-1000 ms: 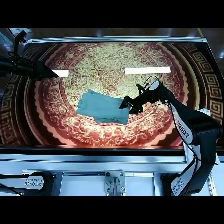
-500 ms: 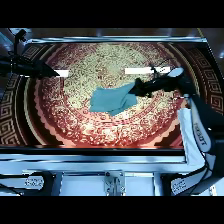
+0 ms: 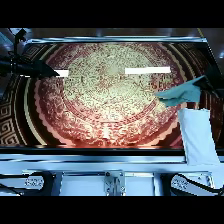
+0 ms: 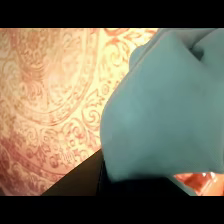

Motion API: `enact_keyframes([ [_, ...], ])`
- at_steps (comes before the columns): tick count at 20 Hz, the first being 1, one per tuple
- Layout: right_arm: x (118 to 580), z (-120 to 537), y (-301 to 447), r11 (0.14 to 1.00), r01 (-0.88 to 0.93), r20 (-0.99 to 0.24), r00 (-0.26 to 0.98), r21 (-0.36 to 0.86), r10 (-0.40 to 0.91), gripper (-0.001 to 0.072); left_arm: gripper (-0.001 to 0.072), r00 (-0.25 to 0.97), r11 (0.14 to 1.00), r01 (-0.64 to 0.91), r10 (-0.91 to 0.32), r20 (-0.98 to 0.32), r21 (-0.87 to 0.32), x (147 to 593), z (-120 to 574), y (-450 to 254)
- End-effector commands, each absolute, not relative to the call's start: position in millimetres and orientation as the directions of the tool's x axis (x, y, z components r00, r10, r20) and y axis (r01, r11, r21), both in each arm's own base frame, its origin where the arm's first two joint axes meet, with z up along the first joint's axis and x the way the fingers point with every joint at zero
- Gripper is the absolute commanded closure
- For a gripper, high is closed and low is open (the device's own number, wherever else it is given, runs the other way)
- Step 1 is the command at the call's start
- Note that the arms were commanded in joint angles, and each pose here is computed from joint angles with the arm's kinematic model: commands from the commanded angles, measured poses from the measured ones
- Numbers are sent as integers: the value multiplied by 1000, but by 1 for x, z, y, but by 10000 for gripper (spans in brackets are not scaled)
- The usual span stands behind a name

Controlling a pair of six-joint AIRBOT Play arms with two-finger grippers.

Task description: Fold the shirts.

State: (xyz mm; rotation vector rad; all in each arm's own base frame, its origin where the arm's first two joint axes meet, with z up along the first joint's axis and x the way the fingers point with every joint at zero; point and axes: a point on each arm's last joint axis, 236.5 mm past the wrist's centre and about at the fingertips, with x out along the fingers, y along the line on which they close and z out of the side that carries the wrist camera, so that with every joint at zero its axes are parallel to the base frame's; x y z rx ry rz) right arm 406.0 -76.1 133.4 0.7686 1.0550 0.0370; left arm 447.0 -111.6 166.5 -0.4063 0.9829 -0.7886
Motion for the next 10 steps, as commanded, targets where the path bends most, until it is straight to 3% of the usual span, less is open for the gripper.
enact_keyframes([
  [1,357,126,-122,735,472,-852,441,487,282,639,673,316,660,414,-750,-582,-626,447,167,-112],
  [6,326,104,-167,781,566,-946,310,264,94,639,673,316,660,414,-750,-582,-627,447,167,-112],
  [10,346,111,-193,764,598,-919,395,242,-18,639,673,315,660,414,-750,-582,-627,447,167,-112],
])
